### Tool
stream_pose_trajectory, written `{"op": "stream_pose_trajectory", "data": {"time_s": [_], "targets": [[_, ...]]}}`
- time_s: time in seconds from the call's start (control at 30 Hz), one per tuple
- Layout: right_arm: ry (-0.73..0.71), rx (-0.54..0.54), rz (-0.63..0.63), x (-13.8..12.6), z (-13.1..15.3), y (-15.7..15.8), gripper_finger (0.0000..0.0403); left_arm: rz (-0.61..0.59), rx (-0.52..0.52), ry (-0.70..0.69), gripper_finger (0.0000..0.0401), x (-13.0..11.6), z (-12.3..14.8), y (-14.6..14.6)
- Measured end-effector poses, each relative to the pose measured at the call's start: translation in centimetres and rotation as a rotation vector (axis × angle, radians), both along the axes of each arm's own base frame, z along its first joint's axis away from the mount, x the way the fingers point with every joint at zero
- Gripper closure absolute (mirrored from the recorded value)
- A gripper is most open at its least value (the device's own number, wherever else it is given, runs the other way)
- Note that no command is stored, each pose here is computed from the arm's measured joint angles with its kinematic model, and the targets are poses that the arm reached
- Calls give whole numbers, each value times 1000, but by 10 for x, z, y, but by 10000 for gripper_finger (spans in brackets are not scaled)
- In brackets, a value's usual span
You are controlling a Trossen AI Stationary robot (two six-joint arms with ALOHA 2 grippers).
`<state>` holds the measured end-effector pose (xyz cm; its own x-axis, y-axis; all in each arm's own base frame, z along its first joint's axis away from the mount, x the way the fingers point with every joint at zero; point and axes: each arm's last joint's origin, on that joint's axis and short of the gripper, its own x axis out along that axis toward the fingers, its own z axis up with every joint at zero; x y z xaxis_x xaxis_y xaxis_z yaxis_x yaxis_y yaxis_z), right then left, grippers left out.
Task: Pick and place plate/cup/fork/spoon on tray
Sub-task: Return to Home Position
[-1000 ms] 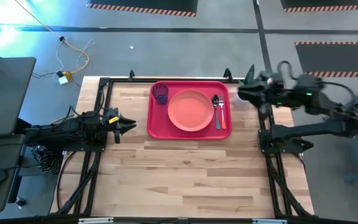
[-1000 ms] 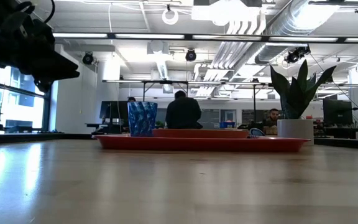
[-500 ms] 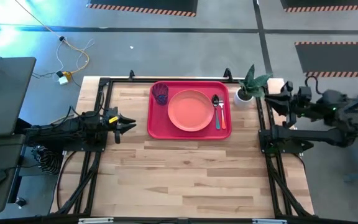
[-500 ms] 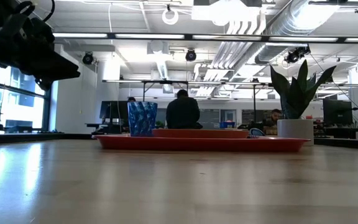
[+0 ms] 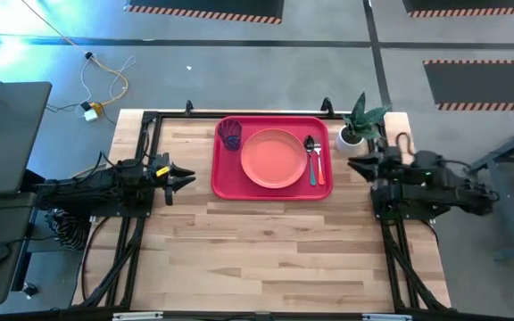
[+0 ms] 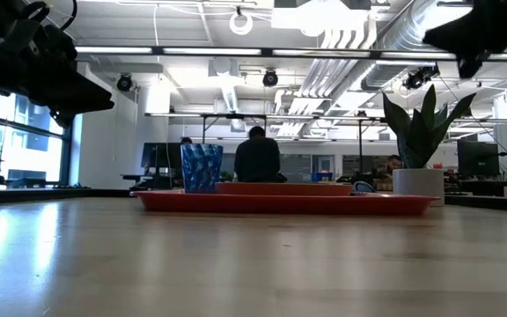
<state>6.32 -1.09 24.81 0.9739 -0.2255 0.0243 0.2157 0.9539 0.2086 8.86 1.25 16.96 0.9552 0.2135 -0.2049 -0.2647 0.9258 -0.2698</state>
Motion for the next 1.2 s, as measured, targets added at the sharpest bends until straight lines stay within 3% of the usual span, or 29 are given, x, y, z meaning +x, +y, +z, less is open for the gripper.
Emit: {"op": "stream_pose_trajectory", "data": {"time_s": [0.43, 0.6, 0.77, 1.2], "targets": [[58, 155, 44, 31, -77, -2, 341, 1, 0, 0, 304, 0, 0, 0], [32, 147, 120, 33, -79, -1, 341, 1, 0, 0, 304, 0, 0, 0], [37, 114, 106, 33, -79, -1, 341, 2, 0, 0, 304, 0, 0, 0], [30, 157, 105, 33, -79, -1, 341, 1, 0, 0, 304, 0, 0, 0]]}}
